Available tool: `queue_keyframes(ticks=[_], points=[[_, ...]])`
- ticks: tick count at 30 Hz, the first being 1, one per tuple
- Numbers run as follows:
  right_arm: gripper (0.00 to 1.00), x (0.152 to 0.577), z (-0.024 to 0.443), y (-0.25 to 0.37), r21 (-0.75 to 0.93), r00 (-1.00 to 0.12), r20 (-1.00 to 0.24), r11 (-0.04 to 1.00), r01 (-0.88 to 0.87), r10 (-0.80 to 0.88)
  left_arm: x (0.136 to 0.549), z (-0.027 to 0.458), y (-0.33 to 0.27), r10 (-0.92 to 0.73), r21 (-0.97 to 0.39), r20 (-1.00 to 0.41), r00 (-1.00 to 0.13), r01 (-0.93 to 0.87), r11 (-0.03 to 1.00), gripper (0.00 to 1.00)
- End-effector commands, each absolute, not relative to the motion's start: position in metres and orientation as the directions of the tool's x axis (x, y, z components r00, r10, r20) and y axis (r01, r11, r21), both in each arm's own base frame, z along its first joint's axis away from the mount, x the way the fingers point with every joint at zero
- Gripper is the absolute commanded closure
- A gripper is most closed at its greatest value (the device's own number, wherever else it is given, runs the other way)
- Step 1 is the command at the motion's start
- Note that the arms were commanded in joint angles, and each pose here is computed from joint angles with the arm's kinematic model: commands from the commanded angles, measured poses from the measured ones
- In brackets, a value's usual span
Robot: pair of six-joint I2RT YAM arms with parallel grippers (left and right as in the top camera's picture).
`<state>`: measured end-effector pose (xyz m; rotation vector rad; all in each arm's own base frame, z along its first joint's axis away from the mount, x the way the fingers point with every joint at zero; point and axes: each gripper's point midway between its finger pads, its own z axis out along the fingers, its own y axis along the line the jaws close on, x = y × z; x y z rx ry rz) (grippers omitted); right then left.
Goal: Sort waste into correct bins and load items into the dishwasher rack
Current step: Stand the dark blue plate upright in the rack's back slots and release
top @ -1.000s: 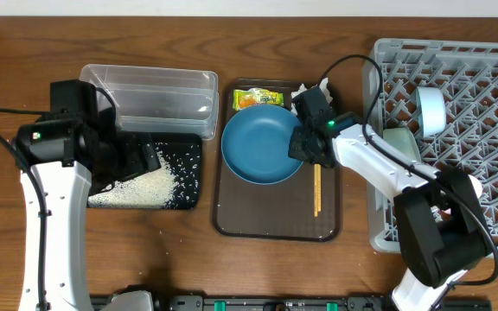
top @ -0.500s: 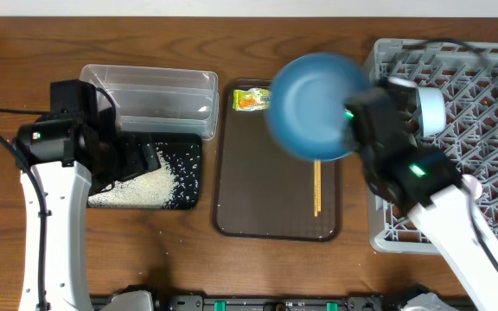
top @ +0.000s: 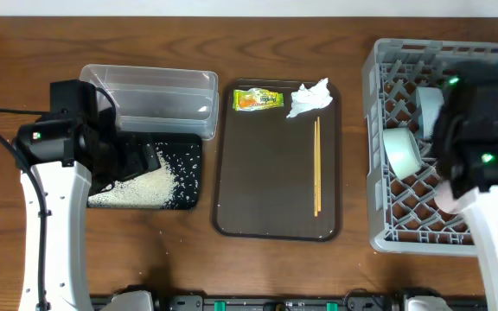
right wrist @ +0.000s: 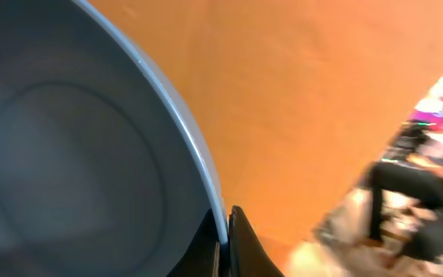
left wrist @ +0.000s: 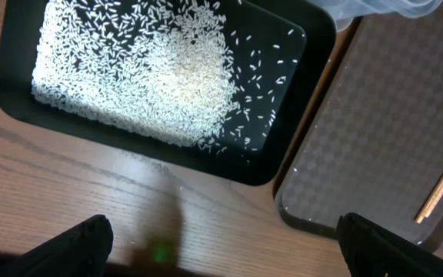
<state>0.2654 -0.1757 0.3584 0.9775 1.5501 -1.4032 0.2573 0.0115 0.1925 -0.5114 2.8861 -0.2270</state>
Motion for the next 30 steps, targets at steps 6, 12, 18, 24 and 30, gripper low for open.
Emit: queue_keyframes(ticks=[6,12,18,24,30], points=[[0.99,0.291,0.334,-0.217,-0.609,-0.608,-0.791,0.019,0.793,0.071,0.257,0.198,0.015,-0.358,-0.174,-0.192,-0.914,-0.327,0.929,0.04],[0.99,0.331,0.31,-0.228,-0.746,-0.747,-0.663,0.039,0.665,0.05,0.257,0.198,0.015,-0.358,-0.174,-0.192,-0.914,-0.327,0.929,0.04],[0.99,0.368,0.267,-0.217,-0.847,-0.85,-0.527,0.077,0.526,0.014,0.257,0.198,0.015,-0.358,-0.175,-0.192,-0.914,-0.327,0.929,0.04],[0.99,0.394,0.235,-0.193,-0.897,-0.9,-0.434,0.114,0.427,-0.044,0.257,0.198,0.015,-0.358,-0.175,-0.192,-0.914,-0.327,0.929,0.05],[0.86,0.412,0.218,-0.173,-0.92,-0.92,-0.377,0.156,0.359,-0.107,0.257,0.198,0.015,-0.358,-0.175,-0.192,-0.914,-0.327,0.929,0.04]])
